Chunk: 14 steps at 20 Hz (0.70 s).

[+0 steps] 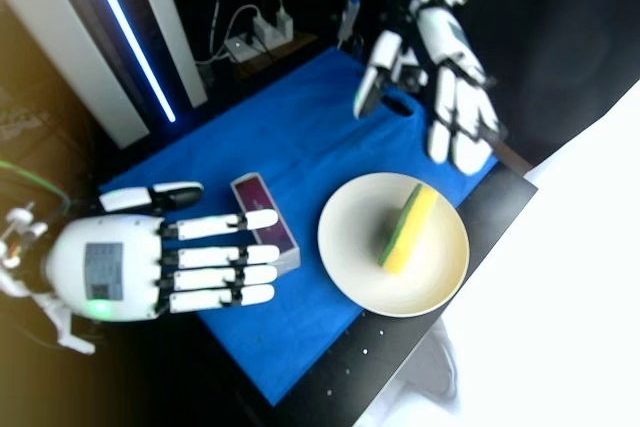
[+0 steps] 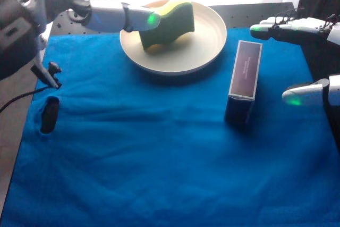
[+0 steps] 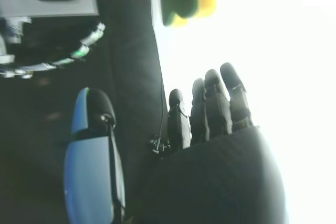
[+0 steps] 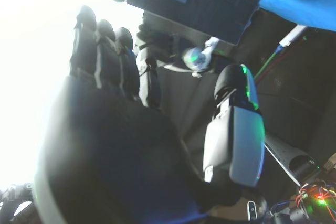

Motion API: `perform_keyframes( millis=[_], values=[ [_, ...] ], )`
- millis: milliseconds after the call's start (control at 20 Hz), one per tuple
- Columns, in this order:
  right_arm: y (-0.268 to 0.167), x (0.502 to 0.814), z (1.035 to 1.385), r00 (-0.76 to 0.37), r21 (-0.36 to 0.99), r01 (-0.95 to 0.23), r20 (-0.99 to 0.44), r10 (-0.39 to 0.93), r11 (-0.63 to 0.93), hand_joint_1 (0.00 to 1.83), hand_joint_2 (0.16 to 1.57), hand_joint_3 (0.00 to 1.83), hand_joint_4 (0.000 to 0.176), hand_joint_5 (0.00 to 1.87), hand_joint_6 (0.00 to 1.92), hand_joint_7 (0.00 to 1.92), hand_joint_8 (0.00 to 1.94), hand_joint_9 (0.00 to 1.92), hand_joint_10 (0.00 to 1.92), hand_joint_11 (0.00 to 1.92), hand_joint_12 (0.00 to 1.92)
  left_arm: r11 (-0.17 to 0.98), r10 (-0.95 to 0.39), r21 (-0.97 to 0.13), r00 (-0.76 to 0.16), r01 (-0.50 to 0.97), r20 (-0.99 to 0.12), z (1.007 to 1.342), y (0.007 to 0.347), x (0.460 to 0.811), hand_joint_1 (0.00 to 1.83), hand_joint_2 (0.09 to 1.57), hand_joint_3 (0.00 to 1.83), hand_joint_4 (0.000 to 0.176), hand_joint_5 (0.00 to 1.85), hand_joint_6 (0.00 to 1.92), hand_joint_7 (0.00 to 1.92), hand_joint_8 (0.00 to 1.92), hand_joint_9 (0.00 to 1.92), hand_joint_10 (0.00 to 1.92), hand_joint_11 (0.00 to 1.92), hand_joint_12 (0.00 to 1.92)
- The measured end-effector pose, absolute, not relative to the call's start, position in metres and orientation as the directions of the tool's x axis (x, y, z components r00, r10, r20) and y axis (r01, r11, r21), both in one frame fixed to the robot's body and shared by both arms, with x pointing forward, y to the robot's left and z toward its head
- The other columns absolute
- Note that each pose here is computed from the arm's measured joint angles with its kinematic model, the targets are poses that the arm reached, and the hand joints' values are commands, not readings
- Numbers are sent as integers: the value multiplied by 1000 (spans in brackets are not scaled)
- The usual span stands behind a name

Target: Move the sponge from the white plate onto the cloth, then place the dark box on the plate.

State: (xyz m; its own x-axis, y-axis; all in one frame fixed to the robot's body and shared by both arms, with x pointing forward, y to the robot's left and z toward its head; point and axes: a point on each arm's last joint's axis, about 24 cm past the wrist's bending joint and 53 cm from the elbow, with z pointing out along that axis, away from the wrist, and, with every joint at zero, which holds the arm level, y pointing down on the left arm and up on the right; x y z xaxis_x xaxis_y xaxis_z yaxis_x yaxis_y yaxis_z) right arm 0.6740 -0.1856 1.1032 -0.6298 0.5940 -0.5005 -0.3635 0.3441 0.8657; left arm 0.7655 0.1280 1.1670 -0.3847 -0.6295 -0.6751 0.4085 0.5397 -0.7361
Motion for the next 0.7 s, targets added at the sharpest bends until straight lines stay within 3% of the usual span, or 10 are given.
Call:
perform_keyframes(
  millis=[100, 200, 250, 300, 350, 400, 500, 600, 650, 700],
  values=[
    [-186, 675, 1103, -629, 865, -362, -501, 594, 346, 831, 1052, 4, 106, 209, 1, 156, 6, 99, 8, 52, 57, 579, -621, -734, -391, 354, -679, 1154, 127, 784, 860, 1022, 0, 89, 357, 3, 296, 9, 347, 9, 0, 911],
    [-185, 674, 1102, -631, 865, -364, -502, 592, 346, 780, 1043, 0, 147, 200, 0, 170, 8, 119, 12, 82, 70, 612, -619, -731, -393, 301, -680, 1144, 125, 804, 853, 1002, 0, 105, 369, 3, 362, 6, 384, 5, 2, 987],
    [-184, 674, 1102, -632, 864, -366, -503, 590, 345, 748, 1050, 2, 137, 189, 0, 184, 11, 141, 18, 102, 79, 621, -622, -730, -388, 284, -680, 1144, 124, 812, 877, 1000, 0, 104, 376, 2, 376, 5, 380, 1, 0, 907],
    [-184, 674, 1100, -633, 864, -366, -504, 588, 347, 750, 1063, 7, 104, 189, 1, 195, 13, 164, 23, 122, 89, 626, -626, -732, -385, 269, -678, 1143, 122, 820, 856, 1004, 0, 105, 379, 1, 374, 2, 370, 0, 0, 856],
    [-183, 674, 1099, -634, 863, -366, -506, 585, 349, 774, 1058, 3, 117, 200, 4, 196, 10, 153, 15, 81, 73, 632, -628, -731, -383, 256, -677, 1142, 119, 826, 824, 1013, 4, 81, 384, 2, 359, 0, 374, 2, 0, 848],
    [-182, 674, 1098, -637, 861, -369, -509, 579, 350, 796, 1036, 0, 132, 230, 12, 208, 10, 154, 11, 71, 73, 643, -621, -726, -389, 245, -681, 1138, 114, 830, 807, 1011, 2, 81, 401, 8, 384, 10, 415, 18, 60, 875],
    [-179, 675, 1100, -637, 855, -381, -519, 570, 353, 741, 1028, 0, 127, 235, 9, 200, 4, 138, 2, 57, 73, 656, -611, -719, -399, 227, -684, 1131, 112, 832, 787, 1028, 4, 82, 416, 1, 425, 1, 386, 10, 5, 840],
    [-178, 676, 1103, -633, 855, -388, -519, 575, 344, 739, 1036, 0, 112, 223, 2, 186, 0, 126, 0, 52, 78, 666, -605, -715, -405, 213, -685, 1126, 111, 833, 804, 1021, 0, 39, 425, 2, 448, 4, 397, 12, 0, 728],
    [-177, 676, 1105, -632, 855, -391, -518, 576, 341, 708, 1030, 0, 122, 235, 5, 207, 7, 140, 6, 68, 90, 668, -604, -714, -410, 208, -684, 1123, 110, 834, 808, 1009, 0, 28, 411, 0, 412, 0, 409, 11, 0, 686],
    [-177, 676, 1105, -632, 855, -391, -518, 576, 340, 724, 1024, 0, 125, 243, 7, 213, 8, 143, 6, 63, 93, 670, -602, -714, -413, 205, -684, 1122, 109, 833, 794, 1007, 0, 40, 391, 0, 390, 0, 405, 7, 0, 673]
  ],
)
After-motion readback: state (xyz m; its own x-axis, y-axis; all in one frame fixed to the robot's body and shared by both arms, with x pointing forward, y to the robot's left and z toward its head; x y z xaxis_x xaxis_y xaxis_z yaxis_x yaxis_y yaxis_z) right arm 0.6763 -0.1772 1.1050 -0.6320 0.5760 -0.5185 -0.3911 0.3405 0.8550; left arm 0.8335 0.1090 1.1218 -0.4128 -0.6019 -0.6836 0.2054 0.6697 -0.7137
